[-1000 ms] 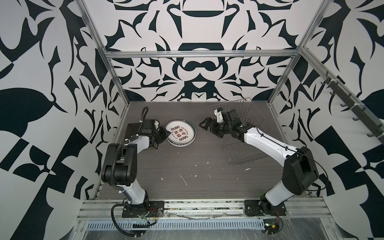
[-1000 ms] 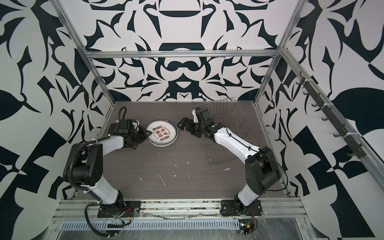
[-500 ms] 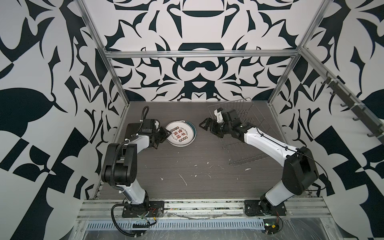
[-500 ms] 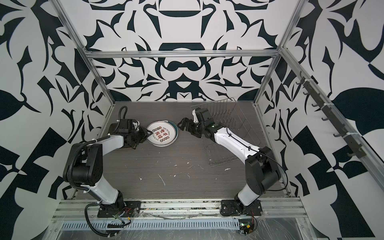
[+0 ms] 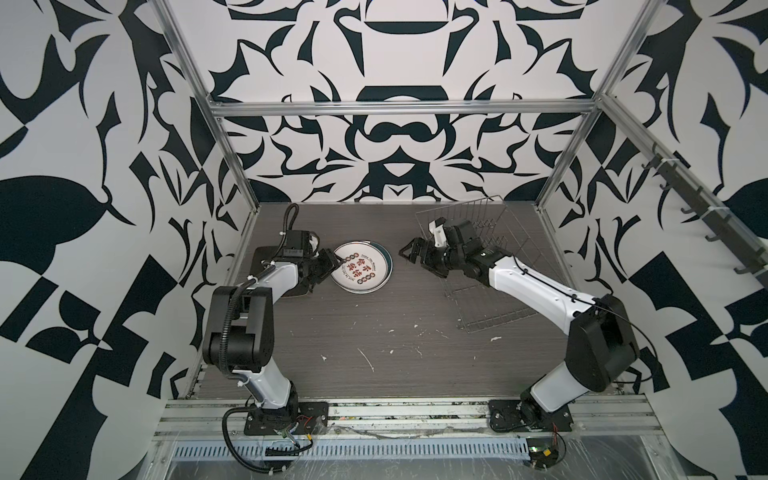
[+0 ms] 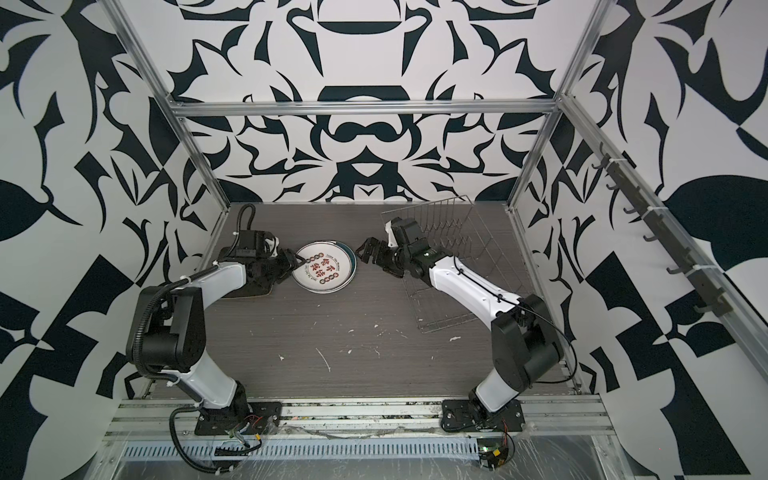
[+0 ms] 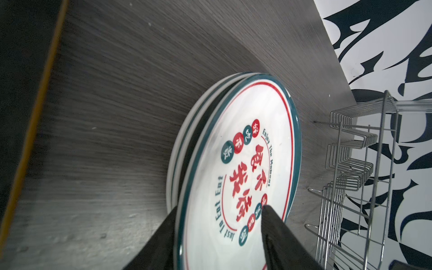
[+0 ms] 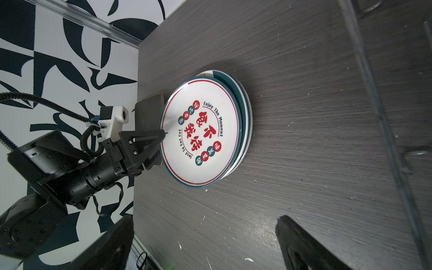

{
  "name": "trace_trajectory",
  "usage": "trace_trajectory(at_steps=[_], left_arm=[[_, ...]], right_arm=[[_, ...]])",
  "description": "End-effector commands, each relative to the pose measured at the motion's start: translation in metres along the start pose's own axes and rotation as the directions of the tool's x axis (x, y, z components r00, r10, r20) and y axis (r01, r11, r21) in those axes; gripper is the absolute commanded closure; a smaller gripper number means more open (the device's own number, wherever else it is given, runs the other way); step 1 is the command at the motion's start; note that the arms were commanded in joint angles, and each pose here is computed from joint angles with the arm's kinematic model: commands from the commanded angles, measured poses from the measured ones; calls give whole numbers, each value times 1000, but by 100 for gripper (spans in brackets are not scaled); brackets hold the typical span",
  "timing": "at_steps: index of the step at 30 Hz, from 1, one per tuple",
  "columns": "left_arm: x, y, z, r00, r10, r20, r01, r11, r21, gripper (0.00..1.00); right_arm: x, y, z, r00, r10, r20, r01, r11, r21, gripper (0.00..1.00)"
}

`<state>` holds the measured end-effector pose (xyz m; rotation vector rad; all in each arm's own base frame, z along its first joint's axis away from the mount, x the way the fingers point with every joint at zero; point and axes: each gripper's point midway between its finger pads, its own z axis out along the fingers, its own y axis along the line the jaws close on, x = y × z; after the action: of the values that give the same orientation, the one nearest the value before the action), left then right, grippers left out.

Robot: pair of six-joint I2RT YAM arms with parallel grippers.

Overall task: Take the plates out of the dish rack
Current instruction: 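Press the printed plate flat onto the stack with the left gripper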

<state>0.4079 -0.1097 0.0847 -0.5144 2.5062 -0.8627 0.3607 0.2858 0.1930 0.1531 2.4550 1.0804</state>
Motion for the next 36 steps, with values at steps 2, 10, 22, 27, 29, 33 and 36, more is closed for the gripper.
trace_trajectory(at_steps=[2, 10, 22, 27, 29, 33, 36], left_arm=[[2, 2, 2, 999, 25, -35, -27, 999, -44, 37], [1, 0, 5, 998, 42, -52, -45, 997, -64, 27], [0, -5, 14, 996, 58, -66, -62, 996, -67, 16], [1, -11, 14, 996, 59, -70, -62, 997, -45, 16], [1, -9, 13, 996, 53, -68, -57, 997, -59, 16], [0, -6, 10, 997, 52, -58, -56, 995, -80, 10], [-1, -6, 6, 997, 58, -47, -62, 994, -87, 9]], right_arm=[[-8, 17, -15, 999, -25, 39, 27, 999, -45, 1], [-9, 18, -17, 999, -29, 42, 31, 998, -46, 1], [-8, 15, -16, 999, -32, 42, 33, 999, -35, 1], [-8, 15, -16, 999, -32, 42, 34, 999, -32, 1], [-8, 15, -16, 999, -33, 42, 34, 999, -32, 1], [-9, 15, -17, 999, -34, 43, 35, 999, -34, 1], [-9, 16, -19, 998, -37, 42, 39, 999, -35, 1]])
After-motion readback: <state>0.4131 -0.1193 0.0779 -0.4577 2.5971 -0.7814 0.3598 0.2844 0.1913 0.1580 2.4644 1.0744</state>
